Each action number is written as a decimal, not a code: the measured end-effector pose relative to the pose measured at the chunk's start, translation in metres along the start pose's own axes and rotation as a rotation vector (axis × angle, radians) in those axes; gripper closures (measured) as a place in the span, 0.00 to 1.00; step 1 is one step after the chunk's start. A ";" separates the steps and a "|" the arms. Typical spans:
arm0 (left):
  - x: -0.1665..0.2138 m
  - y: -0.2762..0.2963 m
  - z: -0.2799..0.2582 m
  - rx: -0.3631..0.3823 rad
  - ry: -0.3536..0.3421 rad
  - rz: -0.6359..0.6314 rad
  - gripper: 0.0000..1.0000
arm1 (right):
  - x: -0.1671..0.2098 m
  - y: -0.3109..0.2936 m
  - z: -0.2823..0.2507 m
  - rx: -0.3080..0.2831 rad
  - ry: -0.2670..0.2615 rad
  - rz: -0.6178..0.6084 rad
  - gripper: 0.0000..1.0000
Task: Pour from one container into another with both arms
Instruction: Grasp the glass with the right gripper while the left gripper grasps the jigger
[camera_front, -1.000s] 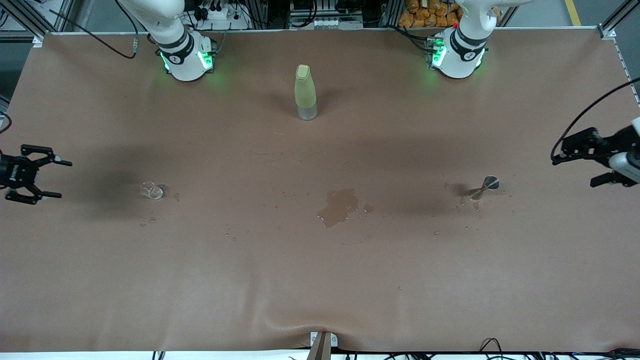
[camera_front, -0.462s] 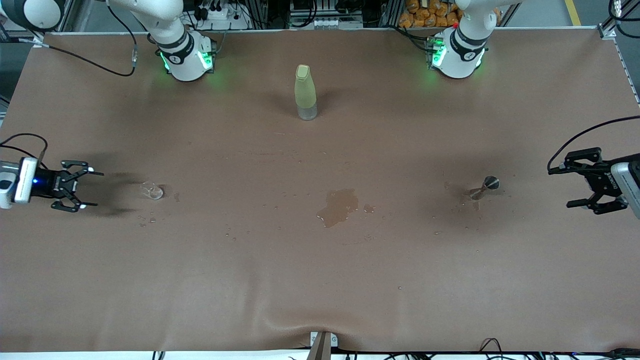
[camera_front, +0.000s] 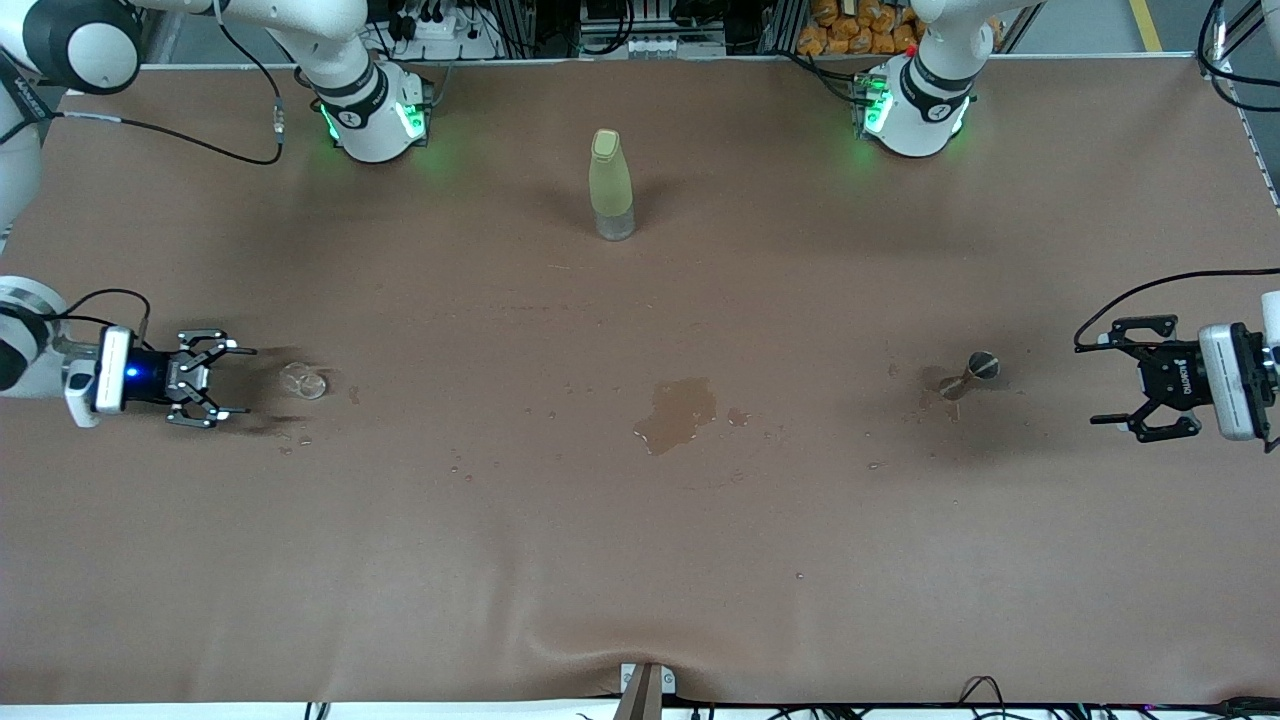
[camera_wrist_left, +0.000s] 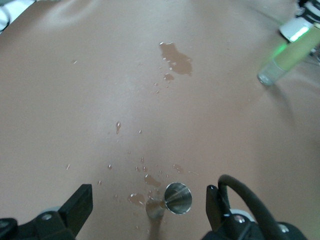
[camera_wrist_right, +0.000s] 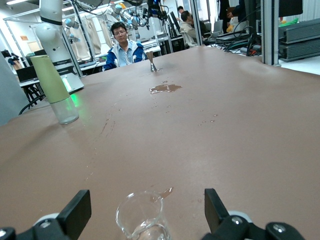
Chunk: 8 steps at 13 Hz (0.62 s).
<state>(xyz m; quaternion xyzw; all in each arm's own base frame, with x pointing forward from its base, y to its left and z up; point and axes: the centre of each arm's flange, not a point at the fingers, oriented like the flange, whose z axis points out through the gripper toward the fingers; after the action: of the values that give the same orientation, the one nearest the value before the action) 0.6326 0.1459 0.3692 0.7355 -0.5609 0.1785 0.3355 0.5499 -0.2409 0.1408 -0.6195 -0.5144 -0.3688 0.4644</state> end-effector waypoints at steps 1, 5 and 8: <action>-0.008 -0.003 0.006 -0.013 0.025 0.067 0.00 | -0.011 -0.002 0.006 0.008 0.011 -0.025 0.00; -0.066 -0.012 0.032 -0.067 0.082 0.168 0.00 | -0.051 -0.008 0.028 0.031 0.055 -0.057 0.00; -0.112 -0.018 0.059 -0.089 0.157 0.228 0.00 | -0.061 -0.008 0.035 0.020 0.080 -0.063 0.00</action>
<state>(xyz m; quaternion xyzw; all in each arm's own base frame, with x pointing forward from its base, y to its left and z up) 0.6083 0.1867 0.2501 0.6352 -0.6201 0.2473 0.3884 0.5291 -0.2253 0.0751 -0.5830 -0.5183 -0.4024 0.4791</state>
